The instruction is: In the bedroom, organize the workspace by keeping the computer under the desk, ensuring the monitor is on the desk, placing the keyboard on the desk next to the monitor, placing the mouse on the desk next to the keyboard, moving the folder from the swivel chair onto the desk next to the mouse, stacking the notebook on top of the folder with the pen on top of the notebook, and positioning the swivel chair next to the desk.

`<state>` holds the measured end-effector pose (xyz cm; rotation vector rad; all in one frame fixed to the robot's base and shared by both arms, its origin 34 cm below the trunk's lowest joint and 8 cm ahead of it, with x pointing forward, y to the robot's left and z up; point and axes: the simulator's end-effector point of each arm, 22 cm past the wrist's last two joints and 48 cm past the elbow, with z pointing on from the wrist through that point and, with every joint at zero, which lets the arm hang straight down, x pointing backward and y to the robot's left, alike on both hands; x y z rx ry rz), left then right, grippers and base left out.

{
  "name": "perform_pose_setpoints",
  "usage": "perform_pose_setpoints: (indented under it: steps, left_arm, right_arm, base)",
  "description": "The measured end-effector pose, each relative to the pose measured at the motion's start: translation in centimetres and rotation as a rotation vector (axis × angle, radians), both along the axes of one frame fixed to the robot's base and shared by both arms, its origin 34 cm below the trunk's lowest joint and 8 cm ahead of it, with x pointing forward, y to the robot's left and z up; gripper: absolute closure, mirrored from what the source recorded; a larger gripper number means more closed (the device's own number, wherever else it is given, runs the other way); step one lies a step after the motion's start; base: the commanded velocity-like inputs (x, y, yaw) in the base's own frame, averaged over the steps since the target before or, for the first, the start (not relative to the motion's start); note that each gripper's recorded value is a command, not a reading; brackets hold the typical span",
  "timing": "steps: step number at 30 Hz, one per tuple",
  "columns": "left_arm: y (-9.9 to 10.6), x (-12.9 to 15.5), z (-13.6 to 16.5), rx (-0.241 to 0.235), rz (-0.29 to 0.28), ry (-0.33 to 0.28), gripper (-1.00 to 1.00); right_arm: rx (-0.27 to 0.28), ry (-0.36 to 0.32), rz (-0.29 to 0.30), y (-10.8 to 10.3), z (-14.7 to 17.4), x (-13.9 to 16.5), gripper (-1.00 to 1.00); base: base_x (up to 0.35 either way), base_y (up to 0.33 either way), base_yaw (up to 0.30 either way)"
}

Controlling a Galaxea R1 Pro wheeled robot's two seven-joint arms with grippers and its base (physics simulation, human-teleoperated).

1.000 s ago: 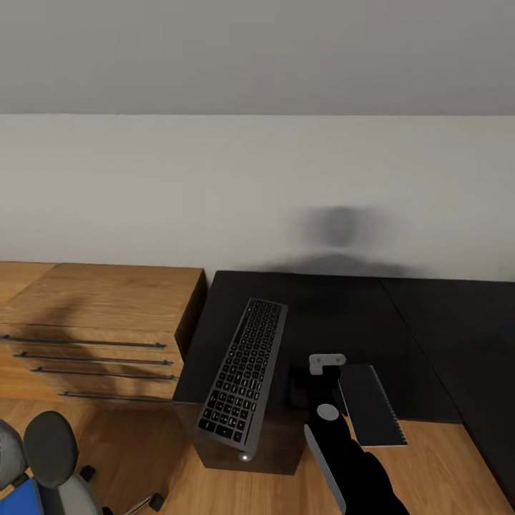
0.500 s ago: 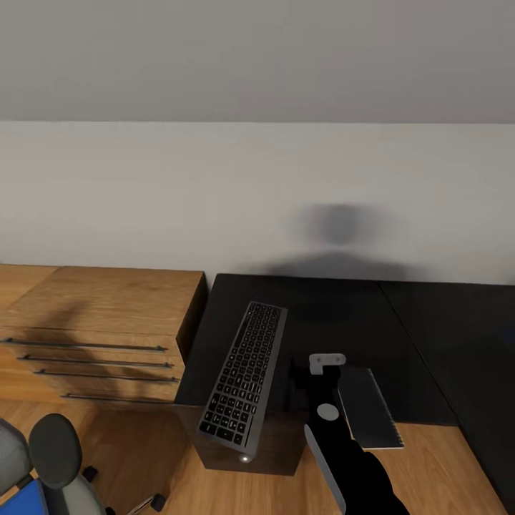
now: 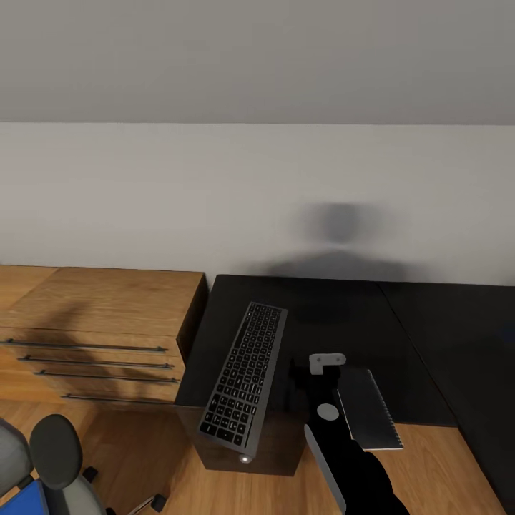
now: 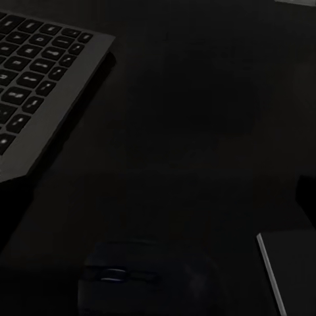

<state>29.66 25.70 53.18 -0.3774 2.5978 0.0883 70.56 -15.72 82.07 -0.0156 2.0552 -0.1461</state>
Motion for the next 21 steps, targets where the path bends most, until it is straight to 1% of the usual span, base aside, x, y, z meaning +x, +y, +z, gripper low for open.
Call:
perform_pose_setpoints:
  steps: [21]
  left_arm:
    - [-0.21, 0.01, -0.01, -0.003, -0.004, 0.000, -1.00]
  right_arm:
    - [0.001, 0.001, 0.000, 0.00, -0.10, -0.03, -1.00]
  base:
    - [0.002, 0.000, 0.000]
